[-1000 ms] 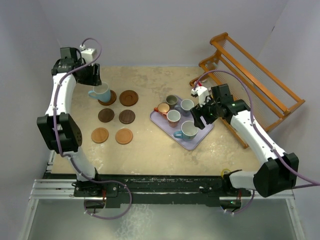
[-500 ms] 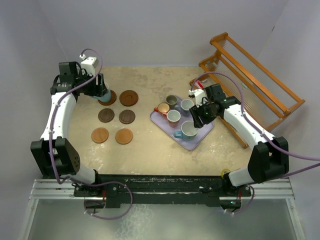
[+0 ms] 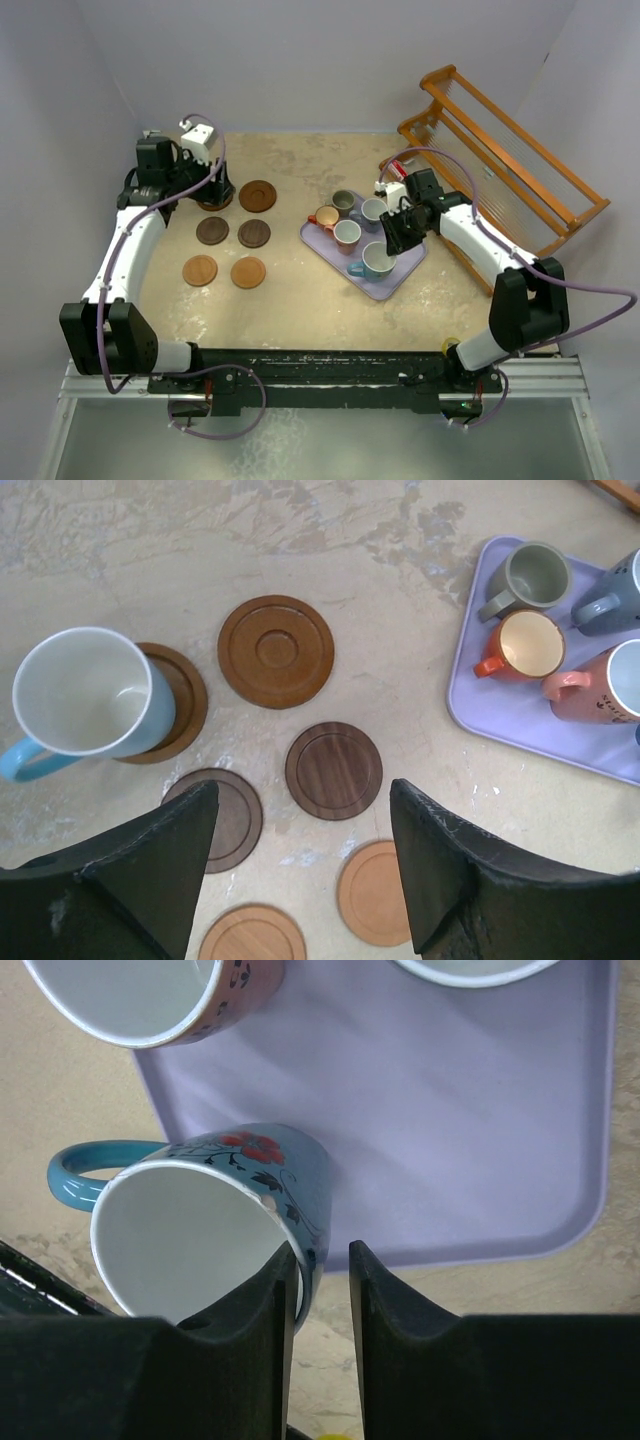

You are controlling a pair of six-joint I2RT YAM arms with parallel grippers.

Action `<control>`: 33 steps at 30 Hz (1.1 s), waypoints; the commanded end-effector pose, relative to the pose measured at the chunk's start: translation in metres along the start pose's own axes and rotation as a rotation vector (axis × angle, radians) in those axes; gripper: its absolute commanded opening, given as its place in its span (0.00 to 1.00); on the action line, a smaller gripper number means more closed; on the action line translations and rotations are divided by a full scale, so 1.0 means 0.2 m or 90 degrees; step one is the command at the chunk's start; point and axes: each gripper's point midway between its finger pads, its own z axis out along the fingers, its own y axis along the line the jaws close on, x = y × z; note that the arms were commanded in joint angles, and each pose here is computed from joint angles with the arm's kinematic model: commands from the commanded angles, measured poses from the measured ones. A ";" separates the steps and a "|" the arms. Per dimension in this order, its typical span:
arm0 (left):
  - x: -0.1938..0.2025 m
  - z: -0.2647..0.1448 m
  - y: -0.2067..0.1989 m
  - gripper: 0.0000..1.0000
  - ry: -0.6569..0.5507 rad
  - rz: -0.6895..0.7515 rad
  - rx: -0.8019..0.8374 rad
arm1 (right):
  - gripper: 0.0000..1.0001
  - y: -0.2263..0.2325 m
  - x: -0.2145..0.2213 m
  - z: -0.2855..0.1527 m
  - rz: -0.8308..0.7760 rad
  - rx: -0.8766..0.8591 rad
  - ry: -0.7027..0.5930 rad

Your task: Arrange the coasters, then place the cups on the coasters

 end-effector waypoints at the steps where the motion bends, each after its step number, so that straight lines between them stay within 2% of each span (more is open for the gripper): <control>1: -0.13 0.00 -0.07 0.67 -0.070 0.045 0.013 | 0.27 0.05 -0.01 0.03 0.012 -0.029 -0.005; 7: -0.16 0.04 -0.16 0.68 -0.084 0.072 0.049 | 0.15 0.06 -0.02 0.04 0.010 -0.029 -0.002; 13: -0.20 0.04 -0.27 0.69 -0.095 0.088 0.094 | 0.00 0.07 -0.10 -0.05 -0.010 -0.025 -0.034; 24: -0.32 -0.10 -0.46 0.70 -0.137 0.100 0.137 | 0.00 0.25 -0.33 -0.33 -0.119 -0.044 -0.133; 33: -0.45 -0.25 -0.52 0.71 -0.163 0.093 0.134 | 0.00 0.50 -0.72 -0.50 -0.195 -0.014 -0.261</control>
